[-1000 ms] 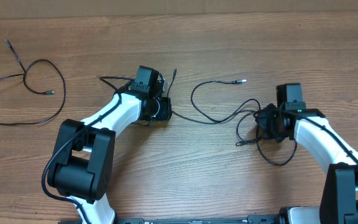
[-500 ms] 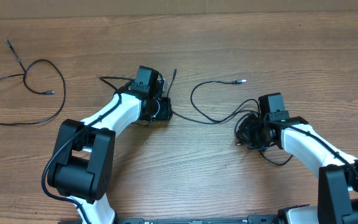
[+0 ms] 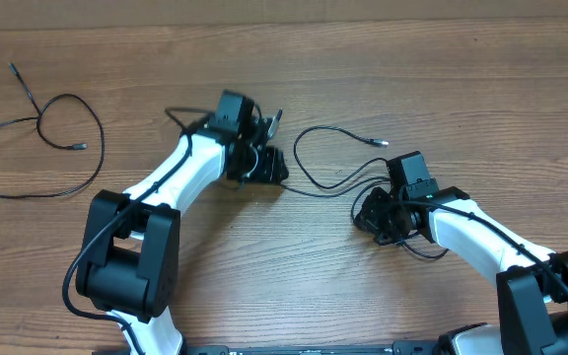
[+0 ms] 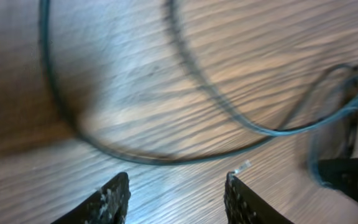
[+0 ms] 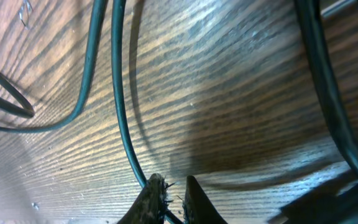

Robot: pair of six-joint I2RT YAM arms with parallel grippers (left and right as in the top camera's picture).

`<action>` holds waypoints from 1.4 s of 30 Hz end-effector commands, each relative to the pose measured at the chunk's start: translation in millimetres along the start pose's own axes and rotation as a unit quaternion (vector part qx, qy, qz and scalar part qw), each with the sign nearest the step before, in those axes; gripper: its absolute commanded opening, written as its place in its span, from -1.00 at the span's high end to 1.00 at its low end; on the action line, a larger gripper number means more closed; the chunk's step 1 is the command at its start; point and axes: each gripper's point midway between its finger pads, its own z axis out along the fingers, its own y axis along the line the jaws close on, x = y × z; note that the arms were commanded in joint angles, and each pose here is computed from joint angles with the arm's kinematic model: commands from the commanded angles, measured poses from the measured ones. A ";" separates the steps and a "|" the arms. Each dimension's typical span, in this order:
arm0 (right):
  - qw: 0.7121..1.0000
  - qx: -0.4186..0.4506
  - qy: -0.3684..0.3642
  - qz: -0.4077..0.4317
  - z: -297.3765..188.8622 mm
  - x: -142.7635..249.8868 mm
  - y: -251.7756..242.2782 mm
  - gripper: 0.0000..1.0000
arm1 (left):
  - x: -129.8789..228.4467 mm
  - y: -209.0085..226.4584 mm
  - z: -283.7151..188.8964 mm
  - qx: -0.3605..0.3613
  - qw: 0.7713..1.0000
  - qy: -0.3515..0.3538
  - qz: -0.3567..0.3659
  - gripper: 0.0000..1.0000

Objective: Untangle cables

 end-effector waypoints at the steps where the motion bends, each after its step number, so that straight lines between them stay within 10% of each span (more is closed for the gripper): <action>1: 1.000 -0.006 0.009 0.000 1.5 4.7 2.3 0.77 | -22.0 -40.6 -14.0 0.030 0.994 -0.019 0.101 -0.03; 14: 0.993 -0.099 0.028 -0.051 -53.6 -25.1 32.9 0.79 | -40.1 -123.0 -2.1 -0.001 0.962 -0.070 0.265 -0.15; 30: 0.998 0.006 -0.045 0.047 -53.5 -63.1 -43.2 0.56 | -16.5 -127.3 90.3 0.002 0.952 -0.024 0.306 -0.21; 33: 0.996 0.004 -0.047 0.069 -49.1 -62.1 -46.2 0.52 | -18.0 -123.2 102.1 0.002 0.952 -0.025 0.306 -0.03; 36: 0.996 -0.003 -0.055 0.067 -44.5 -63.5 -47.5 0.48 | -18.2 -121.8 103.6 0.002 0.952 -0.025 0.305 0.88; 42: 0.996 -0.011 -0.066 0.063 -41.0 -66.8 -47.3 0.41 | -32.8 -136.7 68.1 0.004 0.952 -0.045 0.302 0.91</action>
